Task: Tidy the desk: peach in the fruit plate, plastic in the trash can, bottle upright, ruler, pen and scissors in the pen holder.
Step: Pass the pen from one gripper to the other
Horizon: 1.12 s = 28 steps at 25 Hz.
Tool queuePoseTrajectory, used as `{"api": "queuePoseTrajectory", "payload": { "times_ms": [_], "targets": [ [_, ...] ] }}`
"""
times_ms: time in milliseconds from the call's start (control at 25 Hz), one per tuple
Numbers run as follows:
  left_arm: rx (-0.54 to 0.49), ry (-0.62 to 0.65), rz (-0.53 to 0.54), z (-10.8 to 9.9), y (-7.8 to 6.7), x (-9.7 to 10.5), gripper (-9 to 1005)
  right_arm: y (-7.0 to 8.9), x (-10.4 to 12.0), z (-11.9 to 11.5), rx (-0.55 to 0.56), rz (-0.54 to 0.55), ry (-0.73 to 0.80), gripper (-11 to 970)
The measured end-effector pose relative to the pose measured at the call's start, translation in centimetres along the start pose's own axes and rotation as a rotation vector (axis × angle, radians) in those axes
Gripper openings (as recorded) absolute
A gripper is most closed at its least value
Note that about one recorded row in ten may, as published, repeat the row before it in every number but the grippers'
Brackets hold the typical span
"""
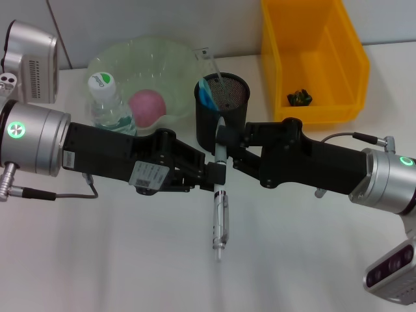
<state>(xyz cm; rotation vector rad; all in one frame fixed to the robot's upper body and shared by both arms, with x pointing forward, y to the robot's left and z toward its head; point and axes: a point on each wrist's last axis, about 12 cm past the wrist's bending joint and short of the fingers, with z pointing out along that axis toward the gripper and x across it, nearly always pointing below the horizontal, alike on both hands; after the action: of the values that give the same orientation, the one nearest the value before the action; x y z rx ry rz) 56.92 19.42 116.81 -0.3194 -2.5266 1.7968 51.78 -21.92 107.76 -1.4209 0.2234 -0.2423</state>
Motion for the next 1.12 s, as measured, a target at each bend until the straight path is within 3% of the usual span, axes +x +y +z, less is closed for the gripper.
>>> {"api": "queuePoseTrajectory", "payload": {
  "times_ms": [400,760,1120],
  "targets": [
    [0.003,-0.001,0.015,-0.1,-0.1,-0.1,292,0.0,0.0,0.0,-0.005,-0.002,-0.005,156],
    [-0.009,-0.018,0.016,-0.4,0.0,-0.2,300,0.0,0.0,0.0,-0.002,-0.004,-0.003,140],
    [-0.010,-0.027,0.026,-1.2,0.1,0.0,530,0.1,0.0,-0.2,-0.001,0.008,0.016,133]
  ]
}}
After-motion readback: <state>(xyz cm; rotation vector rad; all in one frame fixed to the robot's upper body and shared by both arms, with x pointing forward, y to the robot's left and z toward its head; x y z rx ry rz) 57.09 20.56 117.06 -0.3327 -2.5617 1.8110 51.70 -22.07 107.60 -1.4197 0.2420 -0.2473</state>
